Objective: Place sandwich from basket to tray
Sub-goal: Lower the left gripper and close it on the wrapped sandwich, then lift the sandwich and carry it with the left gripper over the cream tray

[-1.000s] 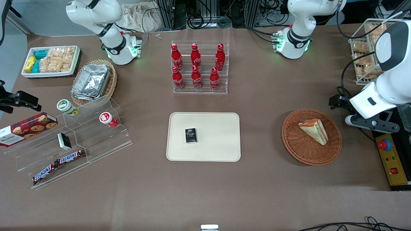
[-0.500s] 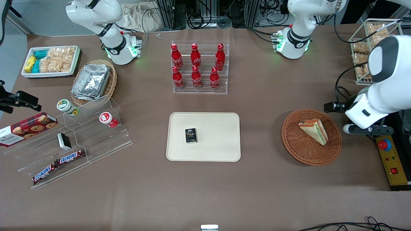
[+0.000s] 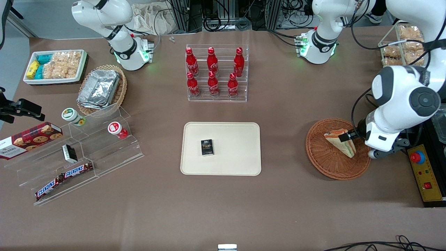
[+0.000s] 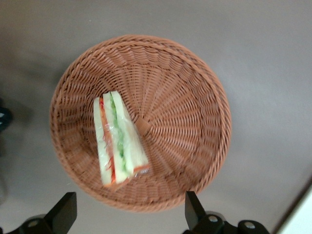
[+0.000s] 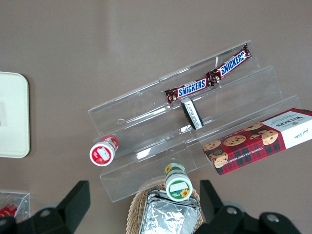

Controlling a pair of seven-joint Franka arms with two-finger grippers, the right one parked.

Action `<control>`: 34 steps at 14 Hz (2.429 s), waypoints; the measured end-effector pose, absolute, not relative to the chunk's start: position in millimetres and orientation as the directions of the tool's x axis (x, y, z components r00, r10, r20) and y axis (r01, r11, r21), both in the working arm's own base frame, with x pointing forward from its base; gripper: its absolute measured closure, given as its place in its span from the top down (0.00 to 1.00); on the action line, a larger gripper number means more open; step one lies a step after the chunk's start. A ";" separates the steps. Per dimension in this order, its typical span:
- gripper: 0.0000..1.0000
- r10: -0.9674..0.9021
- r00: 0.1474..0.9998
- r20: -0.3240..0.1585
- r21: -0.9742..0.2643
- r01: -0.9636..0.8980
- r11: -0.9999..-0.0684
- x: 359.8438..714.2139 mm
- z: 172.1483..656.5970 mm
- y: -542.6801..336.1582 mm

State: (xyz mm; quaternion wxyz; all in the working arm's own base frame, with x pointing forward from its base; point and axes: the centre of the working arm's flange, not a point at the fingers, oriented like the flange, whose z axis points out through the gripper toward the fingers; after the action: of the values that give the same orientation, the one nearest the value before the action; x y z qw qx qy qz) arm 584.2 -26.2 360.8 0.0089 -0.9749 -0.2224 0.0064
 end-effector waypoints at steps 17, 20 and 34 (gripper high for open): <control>0.86 0.687 0.723 -0.065 -0.078 0.683 -0.726 550.0 232.4 8.4; 0.53 0.704 0.708 -0.052 -0.069 0.701 -0.710 555.2 239.0 8.4; 0.20 0.311 0.927 -0.211 -0.088 0.299 -0.950 568.5 455.7 -224.0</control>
State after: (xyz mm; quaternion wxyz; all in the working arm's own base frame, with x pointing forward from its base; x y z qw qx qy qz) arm 568.5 -224.0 455.7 0.0270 -0.9811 -0.1555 0.1119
